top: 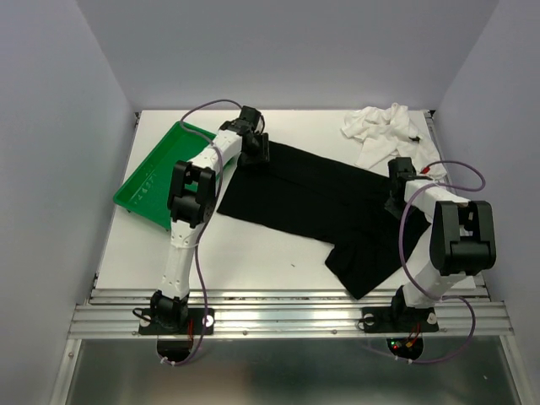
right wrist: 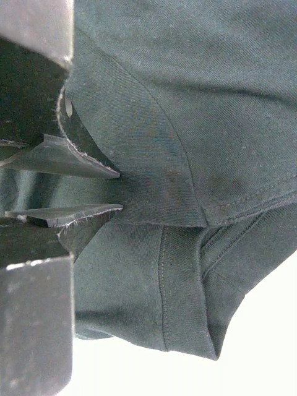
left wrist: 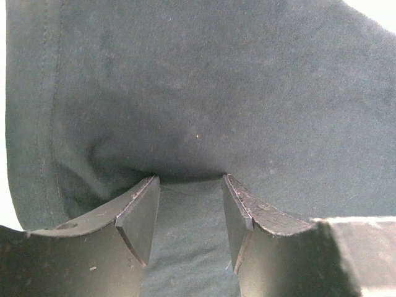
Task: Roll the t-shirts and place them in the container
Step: Fold the T-shirt at the center of the board.
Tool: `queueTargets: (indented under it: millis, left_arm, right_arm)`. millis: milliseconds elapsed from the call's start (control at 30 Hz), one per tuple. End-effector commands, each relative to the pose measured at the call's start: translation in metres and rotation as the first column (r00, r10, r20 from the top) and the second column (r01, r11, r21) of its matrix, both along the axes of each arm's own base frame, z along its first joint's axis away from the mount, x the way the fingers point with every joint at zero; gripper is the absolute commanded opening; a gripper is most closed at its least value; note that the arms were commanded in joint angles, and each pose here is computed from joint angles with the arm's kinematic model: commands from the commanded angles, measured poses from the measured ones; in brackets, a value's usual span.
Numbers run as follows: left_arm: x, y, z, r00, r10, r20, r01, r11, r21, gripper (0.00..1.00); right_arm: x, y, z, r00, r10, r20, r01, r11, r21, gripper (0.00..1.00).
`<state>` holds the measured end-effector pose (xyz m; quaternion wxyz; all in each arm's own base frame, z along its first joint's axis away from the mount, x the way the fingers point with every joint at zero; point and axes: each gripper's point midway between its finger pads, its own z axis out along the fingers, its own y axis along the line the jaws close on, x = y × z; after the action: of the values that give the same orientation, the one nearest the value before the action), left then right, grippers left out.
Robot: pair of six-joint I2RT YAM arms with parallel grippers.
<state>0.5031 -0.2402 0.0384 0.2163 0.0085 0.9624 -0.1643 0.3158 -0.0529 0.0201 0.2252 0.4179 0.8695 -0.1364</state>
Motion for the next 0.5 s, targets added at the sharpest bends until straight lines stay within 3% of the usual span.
queueTargets:
  millis: [0,167,267,467]
  left_arm:
    - [0.011,0.004,0.032,0.999,0.010,0.053,-0.011,1.000,0.018,0.56]
    - [0.006,0.004,0.093,0.988,-0.002,0.153,0.001,1.000,0.004,0.56]
    - [-0.009,0.016,0.140,0.973,0.018,0.231,-0.019,1.000,0.004,0.57]
    - [-0.059,0.053,0.131,0.976,0.069,0.208,-0.085,0.994,0.072,0.58]
  right_arm:
    - [0.012,0.002,-0.004,0.999,0.008,0.041,-0.010,0.999,0.035,0.30]
    - [0.021,0.007,0.058,0.983,0.053,0.174,-0.061,0.997,0.041,0.36]
    - [0.013,0.014,0.091,0.970,0.096,0.222,-0.112,0.992,0.057,0.46]
    - [-0.014,0.026,0.119,0.951,0.174,0.255,-0.200,0.976,0.080,0.53]
